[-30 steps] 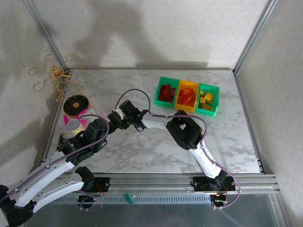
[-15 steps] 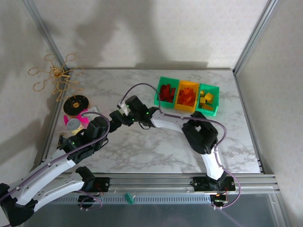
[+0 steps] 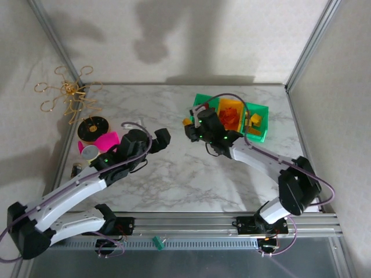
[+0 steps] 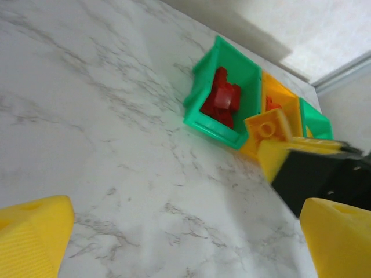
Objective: Sort the legos into containers by color
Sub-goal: Pick up the lego from the middle-left of the table, then place the lego in the container.
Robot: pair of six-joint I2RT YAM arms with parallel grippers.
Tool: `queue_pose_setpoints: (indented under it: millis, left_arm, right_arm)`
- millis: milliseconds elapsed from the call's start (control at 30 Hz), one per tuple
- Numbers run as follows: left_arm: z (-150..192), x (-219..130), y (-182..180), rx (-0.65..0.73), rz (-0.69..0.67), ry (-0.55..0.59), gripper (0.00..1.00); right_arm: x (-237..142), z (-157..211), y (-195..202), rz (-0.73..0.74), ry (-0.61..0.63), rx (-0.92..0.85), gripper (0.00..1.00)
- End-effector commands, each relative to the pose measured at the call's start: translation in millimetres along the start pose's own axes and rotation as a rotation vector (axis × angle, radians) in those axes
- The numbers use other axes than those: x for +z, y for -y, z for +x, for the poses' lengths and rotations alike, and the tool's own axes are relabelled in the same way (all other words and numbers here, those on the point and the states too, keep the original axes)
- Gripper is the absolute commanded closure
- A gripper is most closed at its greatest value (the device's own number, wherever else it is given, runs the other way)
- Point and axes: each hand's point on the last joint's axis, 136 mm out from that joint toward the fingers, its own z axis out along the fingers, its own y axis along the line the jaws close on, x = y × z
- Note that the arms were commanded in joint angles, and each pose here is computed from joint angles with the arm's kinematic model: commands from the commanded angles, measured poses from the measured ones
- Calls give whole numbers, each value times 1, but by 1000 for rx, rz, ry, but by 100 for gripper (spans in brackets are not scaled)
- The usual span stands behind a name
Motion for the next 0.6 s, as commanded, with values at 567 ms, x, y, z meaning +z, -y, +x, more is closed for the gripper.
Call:
queue_pose_setpoints:
  millis: [567]
  left_arm:
    - [68, 61, 133, 169, 306, -147, 0]
  right_arm:
    - [-51, 8, 285, 709, 79, 436, 80]
